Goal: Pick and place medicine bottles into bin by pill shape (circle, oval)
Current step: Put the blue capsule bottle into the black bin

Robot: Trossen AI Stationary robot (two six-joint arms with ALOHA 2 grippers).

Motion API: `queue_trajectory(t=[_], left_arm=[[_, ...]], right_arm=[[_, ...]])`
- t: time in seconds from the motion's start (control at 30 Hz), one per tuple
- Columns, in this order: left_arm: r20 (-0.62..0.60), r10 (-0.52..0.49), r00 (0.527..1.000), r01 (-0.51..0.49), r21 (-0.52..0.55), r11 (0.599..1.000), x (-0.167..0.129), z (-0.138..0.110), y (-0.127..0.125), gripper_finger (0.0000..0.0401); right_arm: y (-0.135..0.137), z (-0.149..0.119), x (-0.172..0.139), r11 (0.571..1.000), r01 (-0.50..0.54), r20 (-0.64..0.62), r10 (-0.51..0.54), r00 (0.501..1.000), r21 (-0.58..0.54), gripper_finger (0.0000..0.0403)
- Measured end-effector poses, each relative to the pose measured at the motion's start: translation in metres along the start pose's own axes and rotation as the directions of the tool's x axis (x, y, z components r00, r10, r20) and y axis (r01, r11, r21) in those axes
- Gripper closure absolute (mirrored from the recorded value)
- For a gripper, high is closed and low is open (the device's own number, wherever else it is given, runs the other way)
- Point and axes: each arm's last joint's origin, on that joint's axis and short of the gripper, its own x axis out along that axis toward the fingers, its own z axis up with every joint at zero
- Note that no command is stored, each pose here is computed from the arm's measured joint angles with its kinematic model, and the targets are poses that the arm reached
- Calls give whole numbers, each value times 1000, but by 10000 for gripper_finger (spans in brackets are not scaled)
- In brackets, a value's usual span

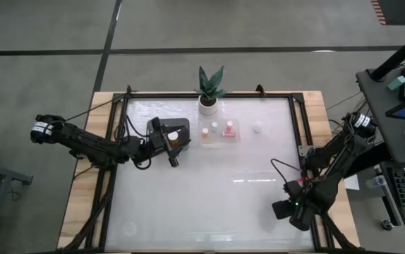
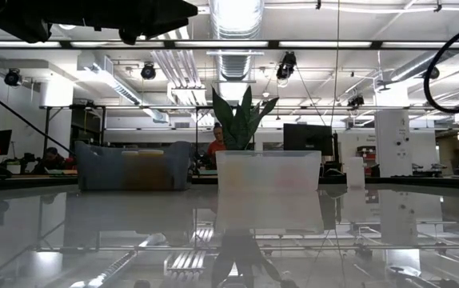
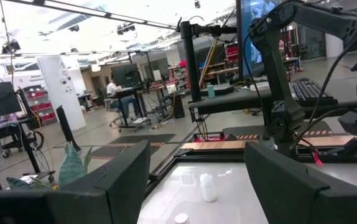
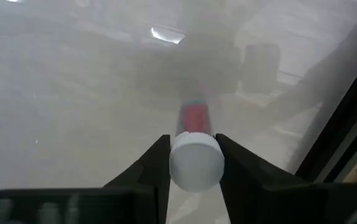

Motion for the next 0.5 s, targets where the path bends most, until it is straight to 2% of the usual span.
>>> queue_trajectory(t=[0.17, 0.27, 0.5], left_arm=[[0, 1, 1000, -1, 1, 1000, 0, 0, 0, 157], [0, 5, 1000, -5, 20, 1000, 0, 0, 1, 157], [6, 62, 998, -62, 72, 996, -3, 7, 7, 157]], right_arm=[[9, 0, -17, 1000, 1, 6, -1, 1000, 11, 279], [18, 6, -32, 1000, 13, 25, -13, 1000, -5, 278], [48, 41, -66, 993, -10, 99, 22, 995, -114, 291]])
